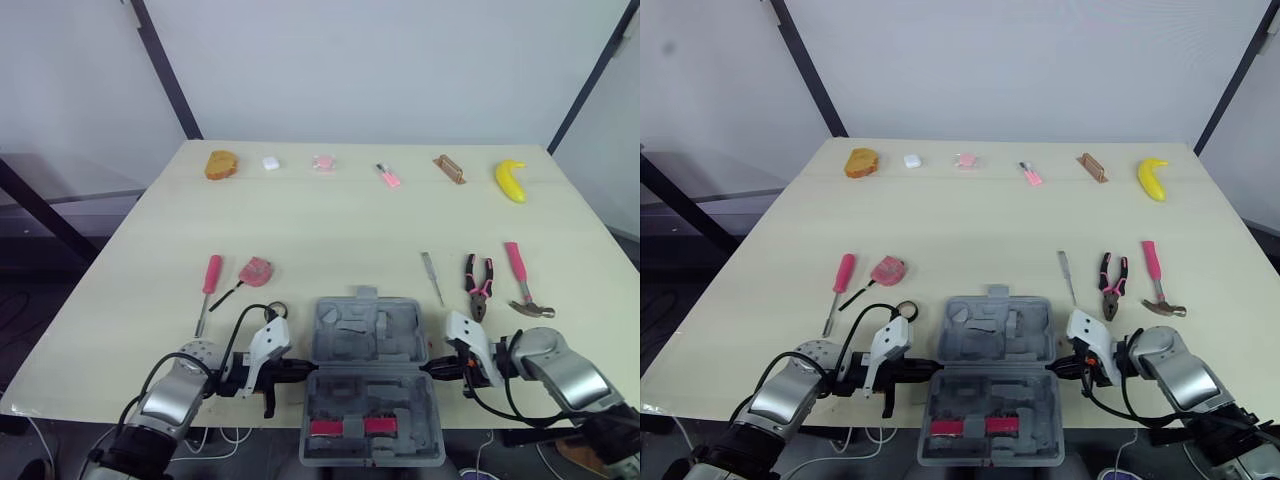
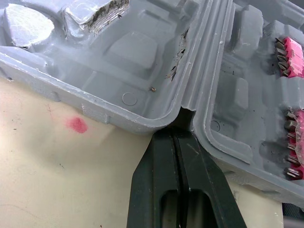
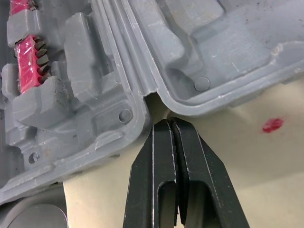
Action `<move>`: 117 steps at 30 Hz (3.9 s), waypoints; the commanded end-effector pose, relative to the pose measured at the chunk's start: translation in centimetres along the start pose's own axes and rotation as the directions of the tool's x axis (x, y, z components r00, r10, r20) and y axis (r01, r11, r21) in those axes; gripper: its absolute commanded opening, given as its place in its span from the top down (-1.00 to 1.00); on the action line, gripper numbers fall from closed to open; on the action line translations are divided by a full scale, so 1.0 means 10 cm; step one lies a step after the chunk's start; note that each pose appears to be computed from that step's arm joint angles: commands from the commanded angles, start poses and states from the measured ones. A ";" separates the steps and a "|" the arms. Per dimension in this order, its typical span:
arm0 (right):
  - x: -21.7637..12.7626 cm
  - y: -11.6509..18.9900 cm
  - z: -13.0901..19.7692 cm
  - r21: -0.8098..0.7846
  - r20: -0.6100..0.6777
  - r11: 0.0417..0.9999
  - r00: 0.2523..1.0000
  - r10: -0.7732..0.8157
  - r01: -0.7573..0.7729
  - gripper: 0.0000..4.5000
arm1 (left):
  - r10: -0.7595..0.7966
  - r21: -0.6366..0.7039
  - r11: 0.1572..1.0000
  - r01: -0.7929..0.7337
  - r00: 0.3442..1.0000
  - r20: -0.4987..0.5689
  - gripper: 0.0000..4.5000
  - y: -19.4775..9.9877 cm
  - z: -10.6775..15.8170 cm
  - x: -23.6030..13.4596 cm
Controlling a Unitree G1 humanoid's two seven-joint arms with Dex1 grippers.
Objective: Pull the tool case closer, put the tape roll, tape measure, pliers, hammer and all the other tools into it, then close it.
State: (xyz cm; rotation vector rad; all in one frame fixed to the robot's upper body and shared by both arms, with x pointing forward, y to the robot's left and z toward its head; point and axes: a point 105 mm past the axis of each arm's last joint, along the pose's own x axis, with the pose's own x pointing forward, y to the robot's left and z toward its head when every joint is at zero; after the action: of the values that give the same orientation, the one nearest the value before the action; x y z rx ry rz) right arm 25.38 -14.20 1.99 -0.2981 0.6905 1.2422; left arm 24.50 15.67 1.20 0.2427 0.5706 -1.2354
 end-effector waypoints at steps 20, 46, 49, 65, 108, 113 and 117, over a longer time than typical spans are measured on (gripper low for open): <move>-0.40 -0.19 -0.01 0.034 0.158 0.978 0.965 -0.209 0.206 0.97 | 0.126 -0.063 0.990 -0.124 0.992 0.030 1.00 0.07 -0.17 -0.45; -2.06 0.44 -1.25 0.462 0.262 0.469 0.390 -0.883 0.753 0.37 | 0.796 -0.326 0.600 -0.730 0.586 0.152 -0.48 -0.01 -0.71 -2.04; -2.09 0.47 -1.22 0.465 0.269 0.457 0.371 -0.889 0.758 -0.25 | 0.801 -0.336 0.590 -0.734 0.584 0.132 -1.00 -0.06 -0.79 -2.05; -2.04 0.42 -1.14 0.421 0.301 0.542 0.452 -0.840 0.727 -0.93 | 0.741 -0.249 0.668 -0.702 0.658 0.134 -1.00 -0.09 -0.69 -1.90; -1.05 0.41 0.56 -0.231 0.673 0.959 0.739 0.036 0.163 -0.93 | 0.346 0.646 0.733 0.212 0.701 -0.623 -1.00 0.44 0.69 -0.83; -1.06 0.41 0.56 -0.242 0.669 0.956 0.742 0.042 0.164 -0.93 | 0.369 0.647 0.727 0.228 0.666 -0.648 -1.00 0.46 0.64 -0.66; -1.04 0.41 0.56 -0.243 0.672 0.955 0.740 0.040 0.169 -0.93 | 0.405 0.655 0.734 0.182 0.656 -0.637 -1.00 0.53 0.67 -0.62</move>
State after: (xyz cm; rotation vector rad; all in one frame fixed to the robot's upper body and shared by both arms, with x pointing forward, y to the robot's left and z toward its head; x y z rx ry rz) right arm 21.86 -17.74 12.92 -0.0627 -0.1100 1.2634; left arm 29.60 18.93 8.91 1.4527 0.7592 -1.1762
